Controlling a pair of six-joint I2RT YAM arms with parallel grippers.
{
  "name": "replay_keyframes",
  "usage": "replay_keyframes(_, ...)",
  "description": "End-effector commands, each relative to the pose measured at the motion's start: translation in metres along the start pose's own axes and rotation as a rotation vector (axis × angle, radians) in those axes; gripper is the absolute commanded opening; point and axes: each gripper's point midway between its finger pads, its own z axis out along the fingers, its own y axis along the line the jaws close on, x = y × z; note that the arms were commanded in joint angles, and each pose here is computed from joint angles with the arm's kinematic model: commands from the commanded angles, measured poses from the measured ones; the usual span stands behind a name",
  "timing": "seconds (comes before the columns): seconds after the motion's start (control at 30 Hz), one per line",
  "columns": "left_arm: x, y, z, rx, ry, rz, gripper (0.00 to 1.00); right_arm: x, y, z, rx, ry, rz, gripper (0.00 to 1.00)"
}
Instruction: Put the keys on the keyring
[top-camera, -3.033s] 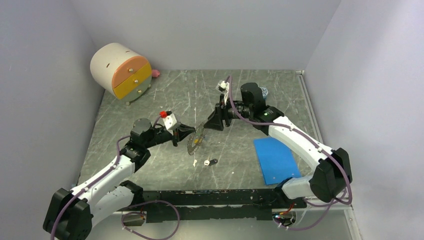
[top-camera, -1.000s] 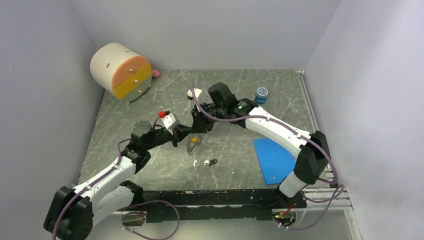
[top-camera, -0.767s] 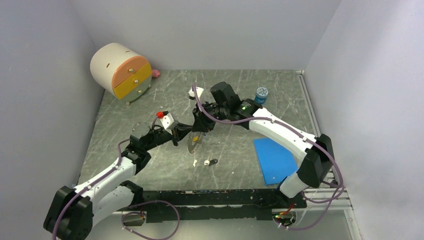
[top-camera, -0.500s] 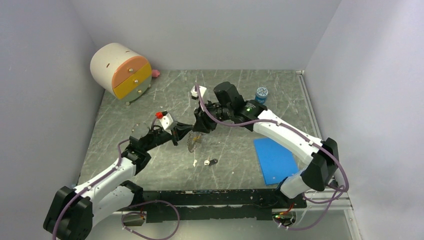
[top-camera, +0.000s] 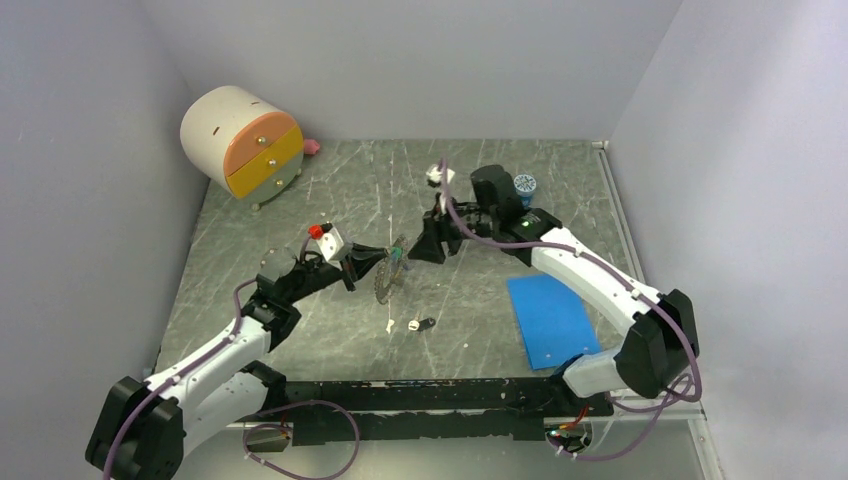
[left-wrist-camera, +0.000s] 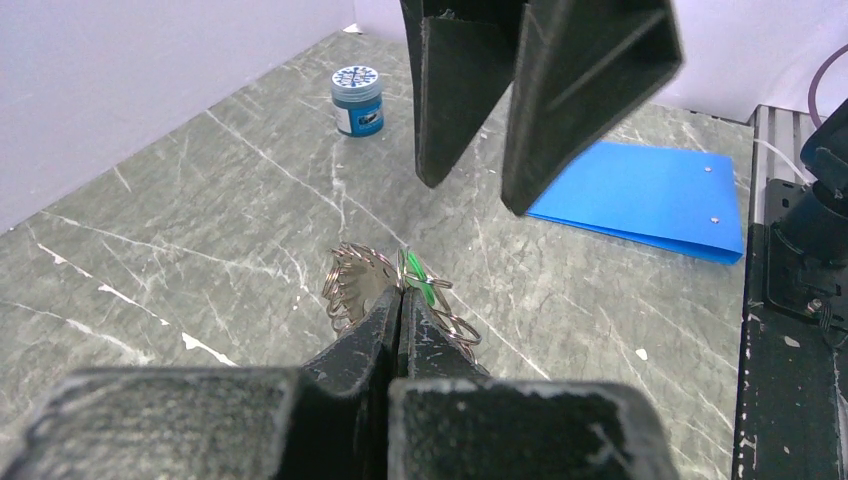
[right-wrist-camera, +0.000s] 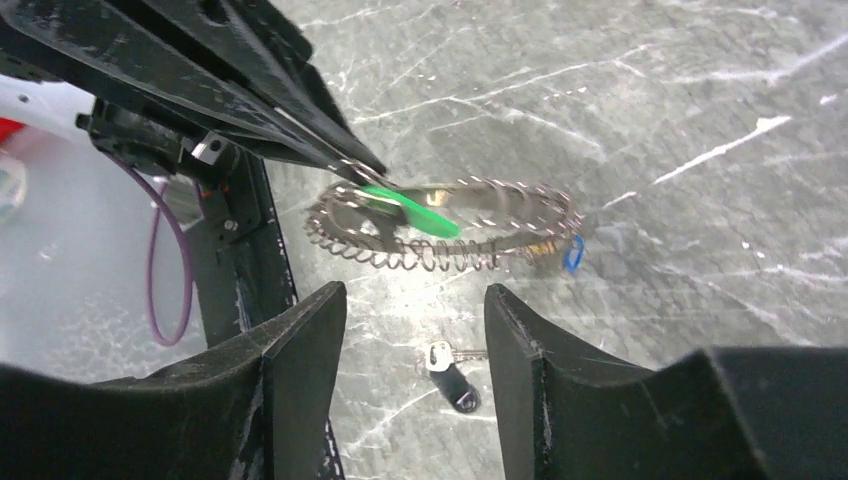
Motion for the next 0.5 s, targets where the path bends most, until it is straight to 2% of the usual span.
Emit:
replay_keyframes(0.0,-0.027,-0.005,-0.001,0.018,-0.092,0.050,0.02,-0.025,0.004,-0.018,-0.149,-0.164,0.048,0.59)
replay_keyframes(0.2,-0.028,-0.007,-0.003,0.020,-0.092,0.046,0.03,-0.021,0.003,-0.010,-0.278,-0.192,0.112,0.63)
replay_keyframes(0.47,-0.029,-0.008,-0.005,0.013,-0.096,0.043,0.03,-0.018,-0.004,0.012,-0.322,-0.189,0.179,0.61)
